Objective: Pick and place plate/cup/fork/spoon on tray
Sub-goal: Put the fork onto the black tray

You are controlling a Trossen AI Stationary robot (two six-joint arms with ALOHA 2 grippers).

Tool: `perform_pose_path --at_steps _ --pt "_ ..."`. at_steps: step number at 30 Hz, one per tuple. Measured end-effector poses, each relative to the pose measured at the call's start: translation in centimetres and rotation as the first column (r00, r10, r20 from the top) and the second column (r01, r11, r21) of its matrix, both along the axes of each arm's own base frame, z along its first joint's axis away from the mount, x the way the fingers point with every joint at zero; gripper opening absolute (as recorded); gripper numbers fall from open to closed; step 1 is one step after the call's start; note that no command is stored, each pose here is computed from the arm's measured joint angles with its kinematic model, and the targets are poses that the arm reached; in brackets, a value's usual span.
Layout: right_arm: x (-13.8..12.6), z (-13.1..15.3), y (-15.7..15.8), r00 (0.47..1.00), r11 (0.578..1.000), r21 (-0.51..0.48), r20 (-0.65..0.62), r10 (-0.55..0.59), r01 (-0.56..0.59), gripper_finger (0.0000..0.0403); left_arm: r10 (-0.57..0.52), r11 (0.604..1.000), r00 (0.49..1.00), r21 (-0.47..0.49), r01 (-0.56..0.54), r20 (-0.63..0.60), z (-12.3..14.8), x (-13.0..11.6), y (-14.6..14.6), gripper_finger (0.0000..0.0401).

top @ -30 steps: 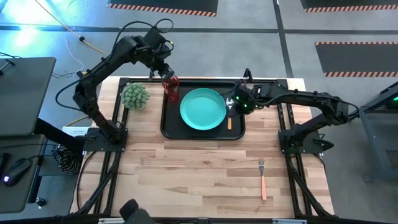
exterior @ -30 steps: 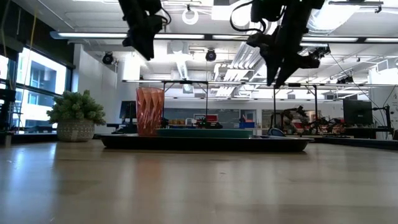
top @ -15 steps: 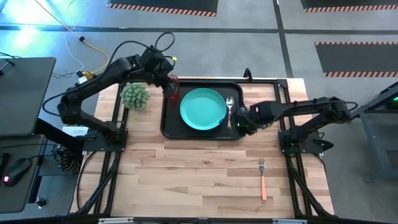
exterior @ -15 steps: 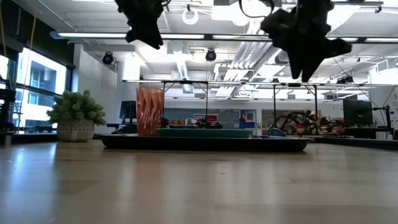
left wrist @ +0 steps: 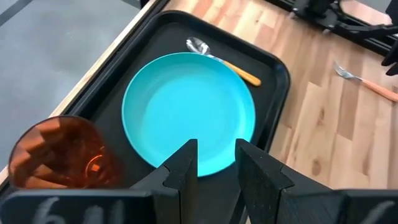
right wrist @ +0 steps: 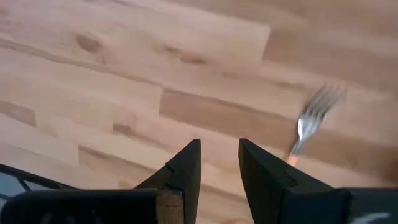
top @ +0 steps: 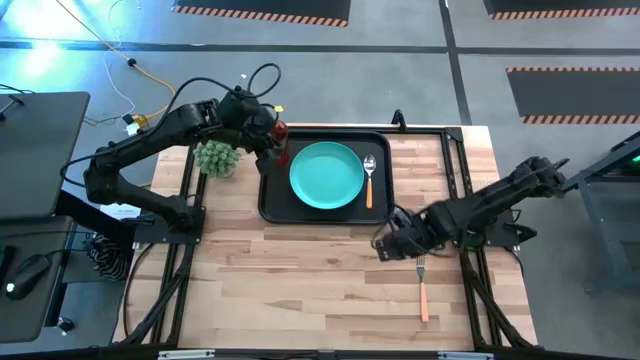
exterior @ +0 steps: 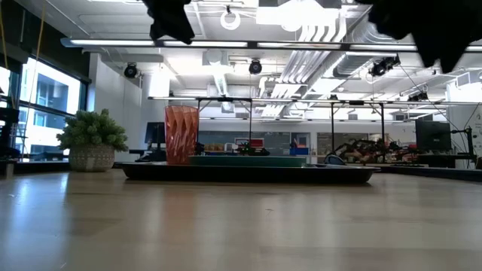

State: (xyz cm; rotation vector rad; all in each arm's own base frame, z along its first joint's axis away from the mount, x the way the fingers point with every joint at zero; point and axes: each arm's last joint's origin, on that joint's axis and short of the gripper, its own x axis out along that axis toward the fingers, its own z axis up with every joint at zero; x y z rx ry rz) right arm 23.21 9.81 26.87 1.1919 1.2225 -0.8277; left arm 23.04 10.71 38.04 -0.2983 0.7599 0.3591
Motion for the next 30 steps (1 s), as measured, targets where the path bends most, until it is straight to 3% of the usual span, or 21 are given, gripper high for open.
perform_pose_path --at_steps 8,18,30 --pt "-2.0 -0.5 4.3 0.994 0.995 0.001 -0.031 -0.101 0.101 0.01 -0.066 0.998 0.998 0.003 0.066 0.006 0.2 0.5 -1.6 0.0099" --pt "-3.7 -2.6 8.4 0.982 0.994 -0.007 -0.151 -0.111 0.111 0.01 -0.125 0.992 0.992 0.004 0.125 0.007 0.2 1.0 -3.0 0.0099" --pt "-3.9 -5.4 10.8 0.952 0.986 -0.063 -0.256 -0.167 0.156 0.01 -0.155 0.988 0.988 0.005 0.155 0.008 0.2 1.2 -3.7 0.0099"
